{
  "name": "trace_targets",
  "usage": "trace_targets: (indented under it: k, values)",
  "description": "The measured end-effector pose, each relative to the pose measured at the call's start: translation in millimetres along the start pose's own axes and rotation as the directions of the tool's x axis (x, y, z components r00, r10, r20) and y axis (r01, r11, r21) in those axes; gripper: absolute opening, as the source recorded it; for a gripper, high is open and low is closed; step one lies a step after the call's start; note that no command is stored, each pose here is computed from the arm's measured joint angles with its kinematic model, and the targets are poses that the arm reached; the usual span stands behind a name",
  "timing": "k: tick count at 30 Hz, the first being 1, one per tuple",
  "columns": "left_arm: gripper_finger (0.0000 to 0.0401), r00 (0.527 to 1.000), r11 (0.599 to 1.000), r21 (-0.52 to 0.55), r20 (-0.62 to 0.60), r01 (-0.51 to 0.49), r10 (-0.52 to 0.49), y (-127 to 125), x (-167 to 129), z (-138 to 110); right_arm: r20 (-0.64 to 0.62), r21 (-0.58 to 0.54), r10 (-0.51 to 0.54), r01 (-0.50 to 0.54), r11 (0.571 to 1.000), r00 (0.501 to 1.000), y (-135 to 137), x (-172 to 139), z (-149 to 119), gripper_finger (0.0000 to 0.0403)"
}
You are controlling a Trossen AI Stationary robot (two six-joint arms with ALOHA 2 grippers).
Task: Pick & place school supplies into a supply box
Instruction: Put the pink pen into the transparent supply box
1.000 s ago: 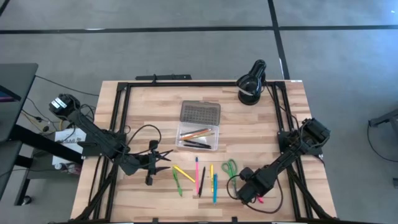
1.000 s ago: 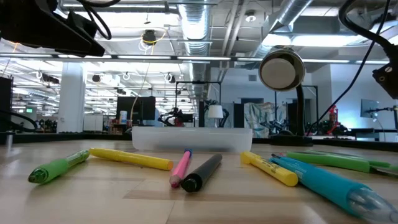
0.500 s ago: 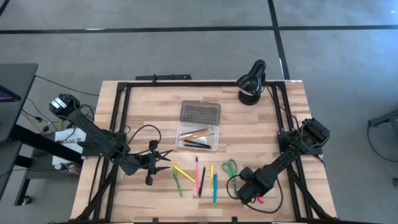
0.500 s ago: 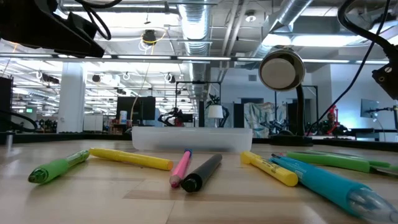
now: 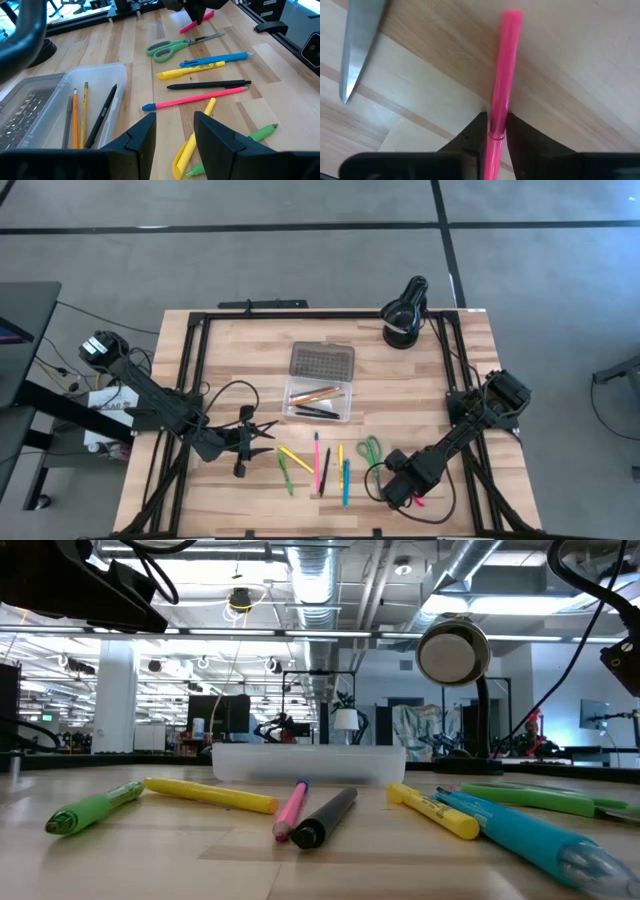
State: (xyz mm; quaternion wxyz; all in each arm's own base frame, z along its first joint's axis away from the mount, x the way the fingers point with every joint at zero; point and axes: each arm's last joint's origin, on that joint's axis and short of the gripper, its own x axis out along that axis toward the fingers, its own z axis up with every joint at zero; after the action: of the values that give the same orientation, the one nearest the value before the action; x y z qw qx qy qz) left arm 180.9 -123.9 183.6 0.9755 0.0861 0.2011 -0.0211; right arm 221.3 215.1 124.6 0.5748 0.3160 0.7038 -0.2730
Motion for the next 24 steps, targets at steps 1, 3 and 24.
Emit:
trace_targets:
  k: [1, 3, 24]
  values:
    - [0.0127, 1.000, 1.000, 0.000, 0.000, 0.000, 0.000, 0, 0, 0, 0.000, 0.000, 0.000, 0.000, 1.000, 1.000, 0, 0, 0, 0.0057]
    - [0.0127, 1.000, 1.000, 0.000, 0.000, 0.000, 0.000, 0, 0, 0, 0.003, 0.001, -0.003, 0.003, 1.000, 1.000, 0, 0, 0, 0.0055]
    - [0.0127, 1.000, 1.000, 0.000, 0.000, -0.001, 0.001, 0, 0, 0, 0.079, -0.014, -0.165, 0.166, 0.986, 0.983, -6, -13, 0, 0.0021]
